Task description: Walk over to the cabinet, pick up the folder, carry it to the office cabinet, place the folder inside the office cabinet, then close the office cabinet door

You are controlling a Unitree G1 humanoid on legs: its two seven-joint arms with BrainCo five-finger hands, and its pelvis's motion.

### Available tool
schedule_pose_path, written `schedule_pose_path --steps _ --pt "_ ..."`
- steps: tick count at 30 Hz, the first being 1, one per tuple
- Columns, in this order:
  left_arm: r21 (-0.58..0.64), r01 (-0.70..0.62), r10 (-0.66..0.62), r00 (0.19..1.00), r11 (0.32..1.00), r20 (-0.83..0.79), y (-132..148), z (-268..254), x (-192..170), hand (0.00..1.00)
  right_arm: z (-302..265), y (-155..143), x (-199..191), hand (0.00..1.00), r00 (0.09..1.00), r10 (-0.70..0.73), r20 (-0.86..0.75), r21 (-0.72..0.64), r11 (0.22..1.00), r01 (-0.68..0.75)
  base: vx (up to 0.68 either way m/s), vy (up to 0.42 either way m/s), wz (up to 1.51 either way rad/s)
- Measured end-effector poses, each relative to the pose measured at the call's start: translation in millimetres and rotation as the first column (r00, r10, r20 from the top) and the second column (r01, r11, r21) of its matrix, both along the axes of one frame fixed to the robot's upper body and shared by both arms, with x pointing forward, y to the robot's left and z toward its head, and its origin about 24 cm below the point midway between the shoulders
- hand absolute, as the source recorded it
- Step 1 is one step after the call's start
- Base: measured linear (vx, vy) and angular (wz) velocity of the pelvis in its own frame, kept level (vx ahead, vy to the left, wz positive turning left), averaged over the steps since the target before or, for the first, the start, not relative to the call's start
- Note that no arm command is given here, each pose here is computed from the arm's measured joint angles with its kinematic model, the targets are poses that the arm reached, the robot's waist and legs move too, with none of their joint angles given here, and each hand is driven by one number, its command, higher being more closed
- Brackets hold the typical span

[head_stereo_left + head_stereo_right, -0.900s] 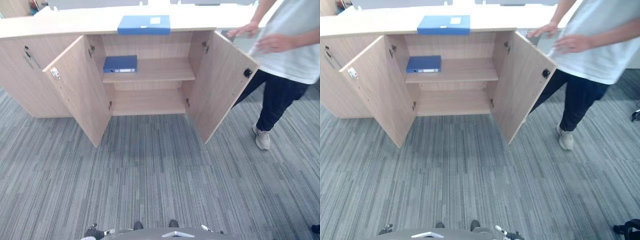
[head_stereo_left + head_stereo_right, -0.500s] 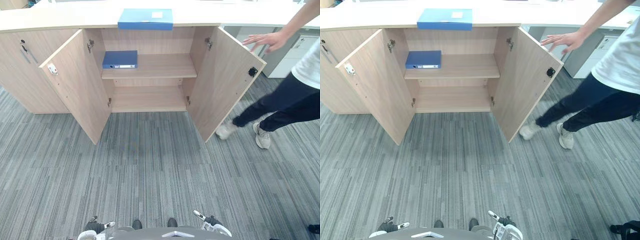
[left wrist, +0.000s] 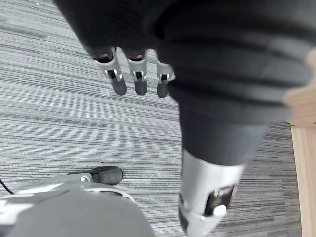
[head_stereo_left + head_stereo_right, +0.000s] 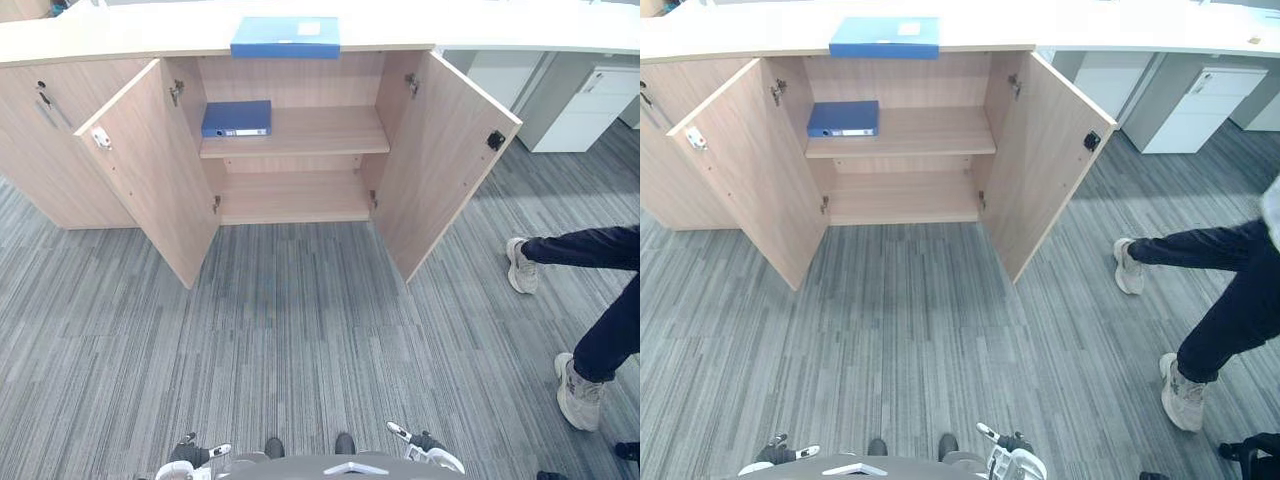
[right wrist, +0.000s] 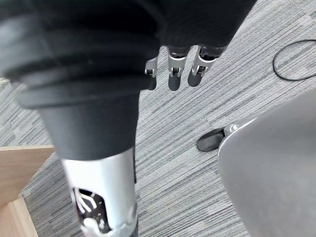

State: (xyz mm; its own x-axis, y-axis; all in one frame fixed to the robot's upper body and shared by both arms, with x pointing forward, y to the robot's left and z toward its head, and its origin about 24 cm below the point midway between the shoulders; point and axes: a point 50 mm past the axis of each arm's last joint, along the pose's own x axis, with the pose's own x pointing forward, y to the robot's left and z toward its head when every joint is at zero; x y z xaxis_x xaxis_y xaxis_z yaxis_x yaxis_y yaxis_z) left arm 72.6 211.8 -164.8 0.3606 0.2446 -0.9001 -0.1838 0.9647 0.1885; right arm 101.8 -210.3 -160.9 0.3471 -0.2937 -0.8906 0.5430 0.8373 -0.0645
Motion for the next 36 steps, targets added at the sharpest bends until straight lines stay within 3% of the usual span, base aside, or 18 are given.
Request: schedule_pose_path --steps 19,26,36 --pt "0.039 0.045 -0.048 0.996 0.998 0.075 3 8 35 0.00 14 -1 35 0.00 0.992 0.045 0.121 -0.034 0.999 -0.042 0.22 -0.011 0.00" --pt "-0.067 -0.087 0.097 0.981 0.994 0.166 -24 11 51 0.00 15 -4 33 0.00 0.990 0.044 0.135 -0.046 0.998 -0.038 0.47 -0.225 0.18" --pt "-0.075 -0.095 0.111 0.963 0.993 0.246 -26 20 69 0.00 14 1 27 0.00 0.991 -0.013 0.133 -0.038 0.999 0.018 0.32 0.060 -0.25"
